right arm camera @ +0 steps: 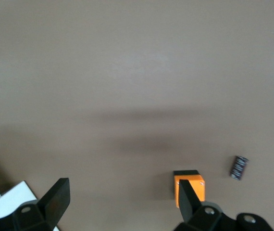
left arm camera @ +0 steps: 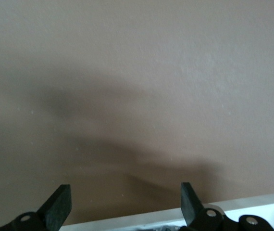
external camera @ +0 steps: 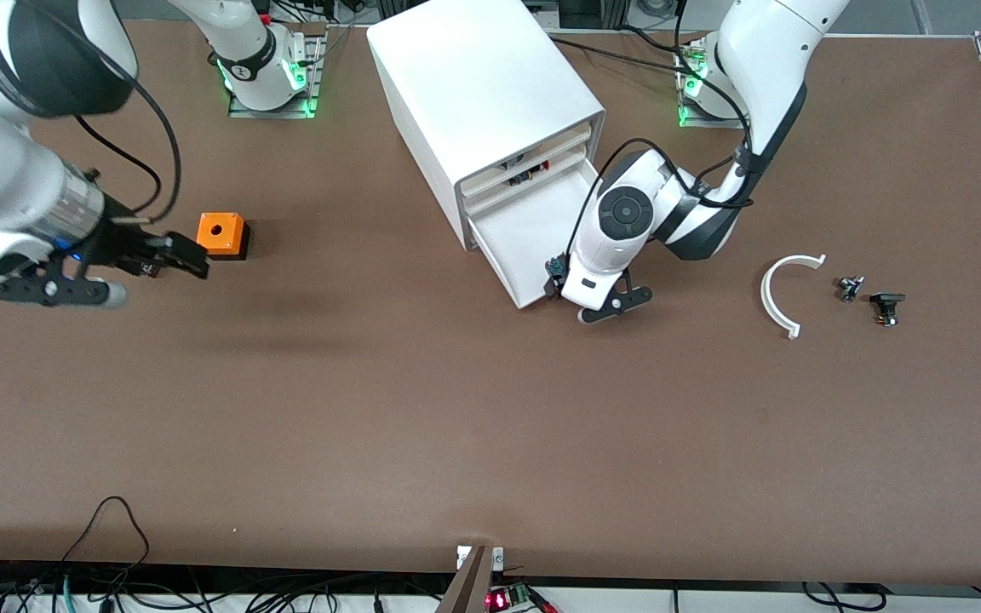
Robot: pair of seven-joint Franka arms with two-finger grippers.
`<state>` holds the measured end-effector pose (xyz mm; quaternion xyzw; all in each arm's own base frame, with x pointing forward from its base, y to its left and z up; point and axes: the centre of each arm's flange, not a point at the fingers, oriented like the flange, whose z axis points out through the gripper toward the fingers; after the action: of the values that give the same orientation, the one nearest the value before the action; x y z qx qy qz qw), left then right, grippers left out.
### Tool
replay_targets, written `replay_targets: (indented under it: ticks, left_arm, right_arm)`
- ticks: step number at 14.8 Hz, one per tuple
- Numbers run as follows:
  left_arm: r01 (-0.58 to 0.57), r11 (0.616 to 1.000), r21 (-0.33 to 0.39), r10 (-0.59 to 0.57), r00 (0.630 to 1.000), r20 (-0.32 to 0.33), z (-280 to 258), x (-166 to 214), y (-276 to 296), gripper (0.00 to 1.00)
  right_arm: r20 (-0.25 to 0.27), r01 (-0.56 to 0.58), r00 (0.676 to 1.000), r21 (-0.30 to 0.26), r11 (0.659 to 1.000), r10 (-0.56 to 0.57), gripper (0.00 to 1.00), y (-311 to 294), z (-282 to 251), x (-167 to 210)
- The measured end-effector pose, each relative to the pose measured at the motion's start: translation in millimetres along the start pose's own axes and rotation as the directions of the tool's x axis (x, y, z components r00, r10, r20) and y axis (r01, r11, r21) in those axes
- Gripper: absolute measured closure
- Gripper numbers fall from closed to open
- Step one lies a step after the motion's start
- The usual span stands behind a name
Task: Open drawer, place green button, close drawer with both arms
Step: 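Push the drawer inward with the left gripper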
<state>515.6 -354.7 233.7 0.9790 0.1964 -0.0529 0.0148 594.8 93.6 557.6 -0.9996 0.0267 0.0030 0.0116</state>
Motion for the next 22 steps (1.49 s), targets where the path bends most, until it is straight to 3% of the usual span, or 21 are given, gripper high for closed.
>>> replay_targets:
  ticks: [5,10,22]
  left_arm:
    - [0.017,1.000,-0.009,-0.017,0.999,0.040,2,-39,17,0.00]
    - [0.010,0.999,-0.036,-0.006,0.994,0.108,-4,-78,24,0.00]
    - [0.001,0.999,-0.032,0.003,0.991,0.133,-3,-101,26,0.00]
  right_arm:
    - [-0.019,0.014,1.000,-0.013,1.000,-0.015,0.00,28,-23,-40]
    - [-0.027,0.034,0.999,-0.014,0.999,-0.034,0.00,50,-32,-52]
    - [-0.053,0.037,0.998,-0.025,0.999,-0.039,0.00,49,-44,-47]
